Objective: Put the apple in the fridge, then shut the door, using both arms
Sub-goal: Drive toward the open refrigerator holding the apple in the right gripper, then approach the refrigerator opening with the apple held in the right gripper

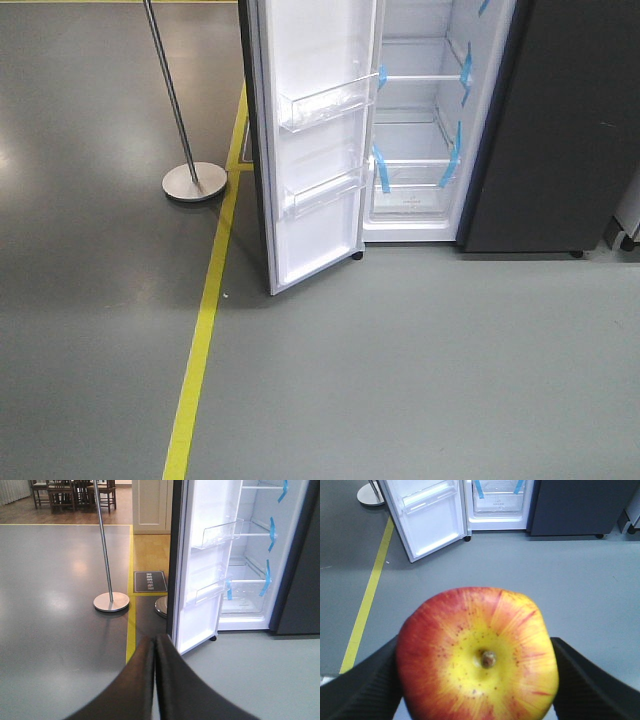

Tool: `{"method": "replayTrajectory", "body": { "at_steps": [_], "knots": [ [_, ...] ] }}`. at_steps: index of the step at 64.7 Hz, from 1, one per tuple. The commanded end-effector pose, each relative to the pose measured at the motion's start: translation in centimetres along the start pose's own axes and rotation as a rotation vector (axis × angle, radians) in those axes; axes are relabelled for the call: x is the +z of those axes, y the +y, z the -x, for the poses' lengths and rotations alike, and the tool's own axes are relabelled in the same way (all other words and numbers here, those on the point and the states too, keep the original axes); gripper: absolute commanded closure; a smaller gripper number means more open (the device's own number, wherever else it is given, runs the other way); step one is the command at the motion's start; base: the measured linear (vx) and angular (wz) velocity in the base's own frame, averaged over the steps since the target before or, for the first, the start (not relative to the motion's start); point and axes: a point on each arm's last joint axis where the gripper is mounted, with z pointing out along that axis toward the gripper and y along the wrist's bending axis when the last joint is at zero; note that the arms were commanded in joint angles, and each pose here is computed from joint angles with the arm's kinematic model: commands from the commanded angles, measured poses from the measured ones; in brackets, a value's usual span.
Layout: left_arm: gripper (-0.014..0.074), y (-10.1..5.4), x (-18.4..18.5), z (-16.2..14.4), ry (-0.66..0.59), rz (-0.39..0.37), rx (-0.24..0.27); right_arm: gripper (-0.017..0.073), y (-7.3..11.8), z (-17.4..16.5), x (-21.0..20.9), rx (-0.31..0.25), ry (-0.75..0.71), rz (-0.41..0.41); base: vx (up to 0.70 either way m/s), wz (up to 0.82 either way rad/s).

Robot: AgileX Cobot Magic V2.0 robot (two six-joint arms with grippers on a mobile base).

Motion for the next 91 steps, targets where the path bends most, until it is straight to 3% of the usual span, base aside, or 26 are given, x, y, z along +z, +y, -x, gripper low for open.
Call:
{"method": "replayTrajectory", "body": {
  "at_steps": [1, 91],
  "knots": [
    [0.0599, -0.08, 0.05, 0.01, -0.062, -0.016, -0.005, 0.0314, -0.06, 1.39, -0.58, 0.002, -0.098, -0.012, 0.15, -0.02],
    [0.0599, -0.08, 0.05, 0.01, -0.062, -0.016, -0.005, 0.0314, -0.06, 1.39, -0.58, 0.002, -0.098, -0.012, 0.17, 0.0]
  ]
}}
